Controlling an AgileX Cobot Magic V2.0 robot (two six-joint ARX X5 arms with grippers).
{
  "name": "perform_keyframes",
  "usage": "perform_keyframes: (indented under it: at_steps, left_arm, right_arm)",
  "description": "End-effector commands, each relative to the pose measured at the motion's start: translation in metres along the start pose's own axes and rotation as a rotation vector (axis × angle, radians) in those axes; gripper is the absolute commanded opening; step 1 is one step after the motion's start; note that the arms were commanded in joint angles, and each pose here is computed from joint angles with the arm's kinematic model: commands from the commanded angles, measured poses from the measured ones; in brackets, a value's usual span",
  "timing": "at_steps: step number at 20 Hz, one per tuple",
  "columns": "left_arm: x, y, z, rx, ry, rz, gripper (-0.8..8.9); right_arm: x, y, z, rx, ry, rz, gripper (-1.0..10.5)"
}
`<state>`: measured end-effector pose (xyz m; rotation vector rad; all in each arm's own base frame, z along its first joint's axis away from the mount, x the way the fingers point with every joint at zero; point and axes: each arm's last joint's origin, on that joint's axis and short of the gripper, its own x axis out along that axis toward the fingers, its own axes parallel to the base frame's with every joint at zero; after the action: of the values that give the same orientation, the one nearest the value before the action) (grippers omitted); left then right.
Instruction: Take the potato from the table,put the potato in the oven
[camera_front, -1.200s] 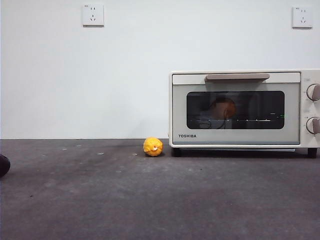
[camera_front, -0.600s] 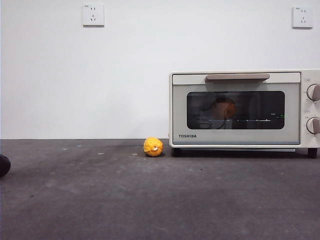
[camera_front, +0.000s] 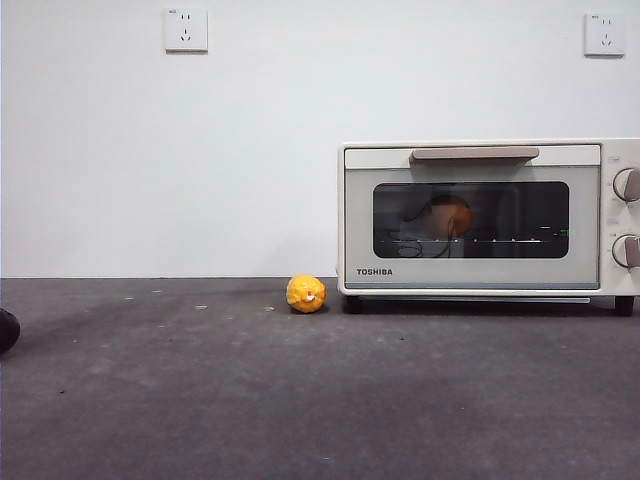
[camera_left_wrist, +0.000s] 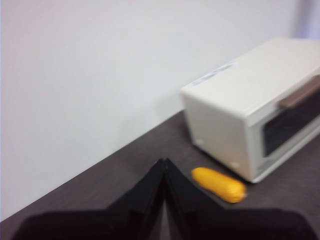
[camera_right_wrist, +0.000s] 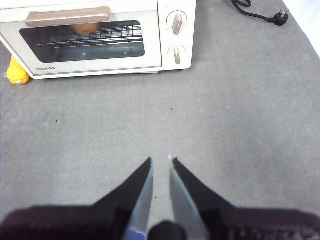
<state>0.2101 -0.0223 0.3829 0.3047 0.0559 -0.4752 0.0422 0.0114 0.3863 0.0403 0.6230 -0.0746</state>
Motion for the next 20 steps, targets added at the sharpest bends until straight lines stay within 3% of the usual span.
perform_keyframes:
  at_steps: [1,3,5,11,13,20]
  left_arm:
    - [-0.007,-0.005,-0.034,-0.093,-0.071,0.188,-0.04]
    - [-0.015,-0.014,-0.068,-0.196,-0.148,0.374,-0.04]
    - [-0.028,-0.028,-0.104,-0.294,-0.203,0.476,-0.04]
    - [-0.061,-0.069,-0.193,-0.449,-0.171,0.528,-0.04]
    - [-0.066,-0.078,-0.209,-0.468,-0.116,0.510,-0.04]
    - [-0.083,-0.092,-0.224,-0.323,0.071,0.498,-0.04]
  right_arm:
    - [0.000,-0.001,-0.001,-0.003,0.013,-0.012,0.6]
    - [0.001,0.000,-0.001,-0.005,0.017,-0.014,0.6]
    - [0.001,0.000,-0.001,-0.005,0.018,-0.014,0.6]
    - [0.001,0.000,-0.001,-0.005,0.018,-0.014,0.6]
    - [0.001,0.000,-0.001,-0.005,0.018,-0.014,0.6]
    - [0.001,0.000,-0.001,-0.006,0.017,-0.015,0.6]
